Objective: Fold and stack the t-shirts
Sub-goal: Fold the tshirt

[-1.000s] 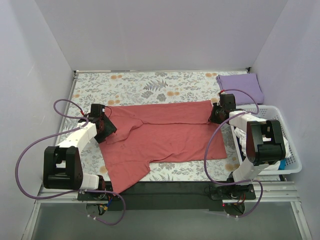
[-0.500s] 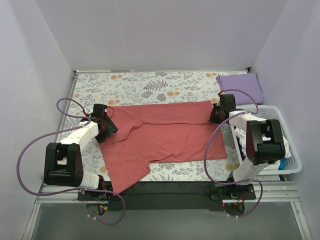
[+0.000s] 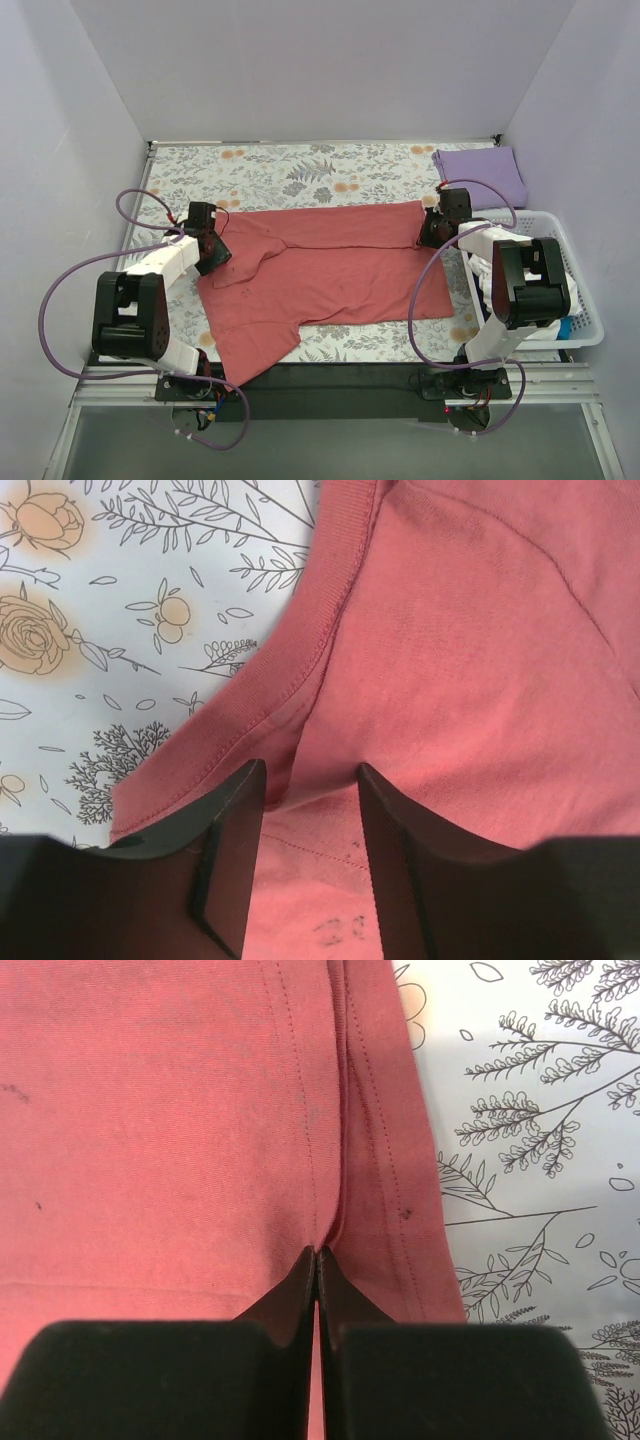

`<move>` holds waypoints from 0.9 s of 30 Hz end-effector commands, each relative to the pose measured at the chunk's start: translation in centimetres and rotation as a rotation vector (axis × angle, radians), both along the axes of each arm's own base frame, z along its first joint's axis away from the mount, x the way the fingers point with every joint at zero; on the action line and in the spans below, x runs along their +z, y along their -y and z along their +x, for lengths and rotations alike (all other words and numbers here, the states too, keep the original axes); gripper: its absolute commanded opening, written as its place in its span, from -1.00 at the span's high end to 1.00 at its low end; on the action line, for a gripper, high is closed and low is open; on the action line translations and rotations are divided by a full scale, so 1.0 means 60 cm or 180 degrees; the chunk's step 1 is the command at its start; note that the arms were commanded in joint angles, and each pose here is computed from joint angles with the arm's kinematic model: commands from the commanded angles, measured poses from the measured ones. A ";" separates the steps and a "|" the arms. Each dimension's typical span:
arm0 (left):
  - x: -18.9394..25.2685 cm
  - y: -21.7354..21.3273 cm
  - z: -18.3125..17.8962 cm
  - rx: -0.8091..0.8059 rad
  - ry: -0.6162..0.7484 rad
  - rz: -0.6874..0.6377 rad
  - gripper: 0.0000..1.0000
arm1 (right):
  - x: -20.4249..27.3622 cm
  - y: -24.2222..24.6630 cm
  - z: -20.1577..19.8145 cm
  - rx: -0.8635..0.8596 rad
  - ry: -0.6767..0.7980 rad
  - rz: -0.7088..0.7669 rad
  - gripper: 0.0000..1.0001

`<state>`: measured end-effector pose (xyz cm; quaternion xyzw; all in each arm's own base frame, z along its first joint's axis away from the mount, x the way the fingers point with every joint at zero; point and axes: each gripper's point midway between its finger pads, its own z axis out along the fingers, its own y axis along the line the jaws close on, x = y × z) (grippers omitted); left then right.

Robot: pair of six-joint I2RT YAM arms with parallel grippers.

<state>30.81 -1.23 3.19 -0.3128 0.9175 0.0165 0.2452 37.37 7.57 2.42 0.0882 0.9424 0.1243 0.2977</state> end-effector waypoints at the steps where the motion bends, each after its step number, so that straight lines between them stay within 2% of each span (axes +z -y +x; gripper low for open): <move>1: 0.018 0.003 0.021 -0.0046 0.0152 -0.0001 0.27 | 0.000 -0.002 0.001 0.0045 0.0009 0.0023 0.97; 3: 0.022 0.006 0.022 -0.0059 0.0169 -0.0029 0.41 | 0.002 -0.004 0.002 0.0049 0.0018 0.0031 0.97; 4: 0.023 0.006 0.020 -0.0055 0.0175 -0.0031 0.59 | 0.003 -0.003 0.003 0.0047 0.0022 0.0035 0.97; 6: 0.031 0.005 0.022 -0.0031 0.0213 -0.0030 0.80 | 0.005 -0.005 0.006 0.0045 0.0029 0.0049 0.97; 7: 0.036 0.004 0.025 -0.0010 0.0237 -0.0032 0.99 | 0.009 -0.005 0.008 0.0048 0.0048 0.0055 0.97; 13: 0.088 0.002 0.066 0.0117 0.0510 -0.0033 1.00 | 0.047 -0.012 0.044 0.0074 0.0256 0.0092 0.97; 17: 0.122 0.002 0.116 0.0159 0.0697 -0.0028 1.00 | 0.080 -0.012 0.086 0.0037 0.0459 0.0068 0.97; 18: 0.161 0.004 0.165 0.0178 0.0896 -0.0060 1.00 | 0.107 -0.013 0.123 0.0023 0.0615 0.0073 0.97; 27: 0.222 -0.020 0.301 0.0320 0.1246 -0.0158 1.00 | 0.160 0.004 0.245 0.0019 0.1032 0.0027 0.97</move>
